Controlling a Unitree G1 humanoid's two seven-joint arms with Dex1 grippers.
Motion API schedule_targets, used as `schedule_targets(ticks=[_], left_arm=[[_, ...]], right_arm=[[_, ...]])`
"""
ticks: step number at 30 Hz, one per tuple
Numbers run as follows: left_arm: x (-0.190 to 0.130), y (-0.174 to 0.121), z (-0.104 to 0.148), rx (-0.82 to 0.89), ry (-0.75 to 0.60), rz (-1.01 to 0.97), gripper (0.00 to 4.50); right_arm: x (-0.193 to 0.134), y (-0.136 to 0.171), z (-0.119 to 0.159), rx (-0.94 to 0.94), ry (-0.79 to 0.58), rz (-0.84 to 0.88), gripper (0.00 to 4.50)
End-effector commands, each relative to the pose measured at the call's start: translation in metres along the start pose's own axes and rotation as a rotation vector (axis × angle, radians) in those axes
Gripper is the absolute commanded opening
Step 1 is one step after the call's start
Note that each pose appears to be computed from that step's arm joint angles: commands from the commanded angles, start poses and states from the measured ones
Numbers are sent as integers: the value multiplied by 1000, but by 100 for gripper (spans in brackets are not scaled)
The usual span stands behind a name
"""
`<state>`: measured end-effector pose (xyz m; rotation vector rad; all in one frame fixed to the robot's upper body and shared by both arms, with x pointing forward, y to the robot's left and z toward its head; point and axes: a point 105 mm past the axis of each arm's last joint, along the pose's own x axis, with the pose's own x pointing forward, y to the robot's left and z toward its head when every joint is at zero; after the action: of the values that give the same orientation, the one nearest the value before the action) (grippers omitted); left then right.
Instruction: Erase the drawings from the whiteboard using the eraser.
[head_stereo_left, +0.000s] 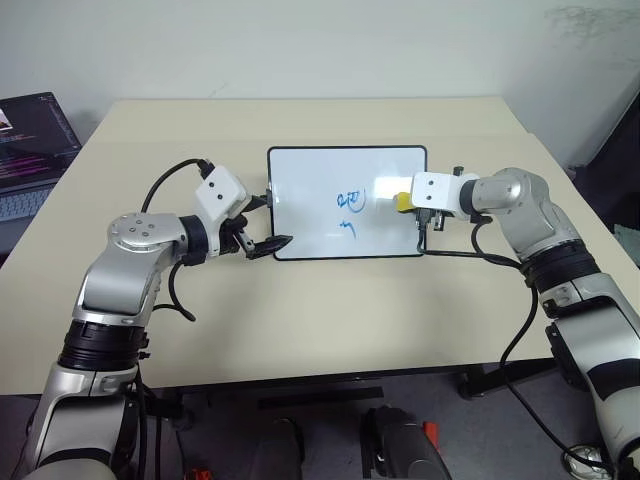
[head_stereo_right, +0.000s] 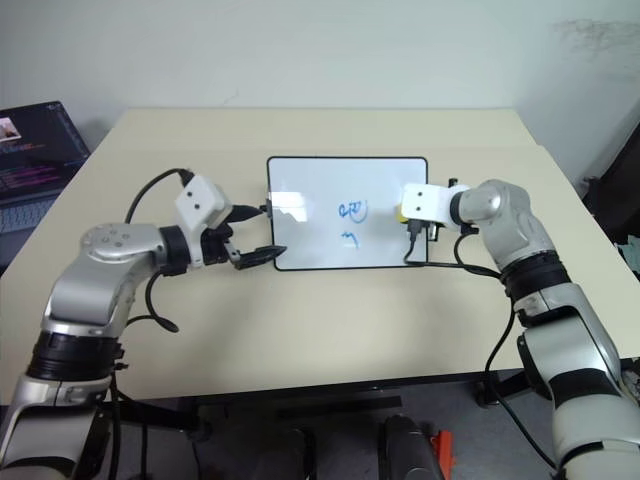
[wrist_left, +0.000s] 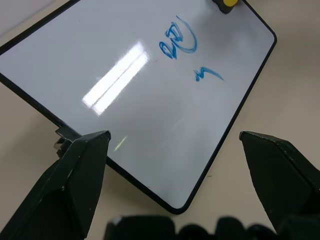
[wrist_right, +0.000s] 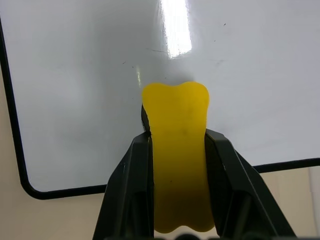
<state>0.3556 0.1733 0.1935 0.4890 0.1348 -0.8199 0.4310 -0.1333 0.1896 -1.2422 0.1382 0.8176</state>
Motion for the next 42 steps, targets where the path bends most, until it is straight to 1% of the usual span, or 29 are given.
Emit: schedule_targets(ticks=[1,7,10,12,15,18,21,27,32,37,42], left_arm=[[-5,3,13,49,-21,12,450],[-6,2,19,57,-31,11,450],[-6,2,18,57,-29,9,450],[-5,1,17,55,-29,6,450],[-3,0,17,52,-31,2,450],[-2,0,17,51,-32,2,450],[-1,0,17,52,-34,0,450],[-1,-1,17,55,-35,-1,450],[-1,-1,16,55,-33,-2,450],[-1,-2,16,54,-32,-3,450],[-1,-2,16,54,-31,-3,450]], right_arm=[[-6,-12,8,-26,-15,-45,101],[-15,-25,13,6,-45,-68,101],[-19,-29,16,-8,-48,-66,101],[-19,-39,25,1,-74,-112,101],[-18,-54,46,22,-163,-192,101],[-19,-60,56,24,-208,-218,101],[-19,-58,62,37,-242,-206,101],[-17,-56,68,41,-261,-197,101],[-14,-50,70,34,-264,-163,100],[-12,-38,83,27,-320,-113,100],[-12,-35,85,34,-324,-98,100]])
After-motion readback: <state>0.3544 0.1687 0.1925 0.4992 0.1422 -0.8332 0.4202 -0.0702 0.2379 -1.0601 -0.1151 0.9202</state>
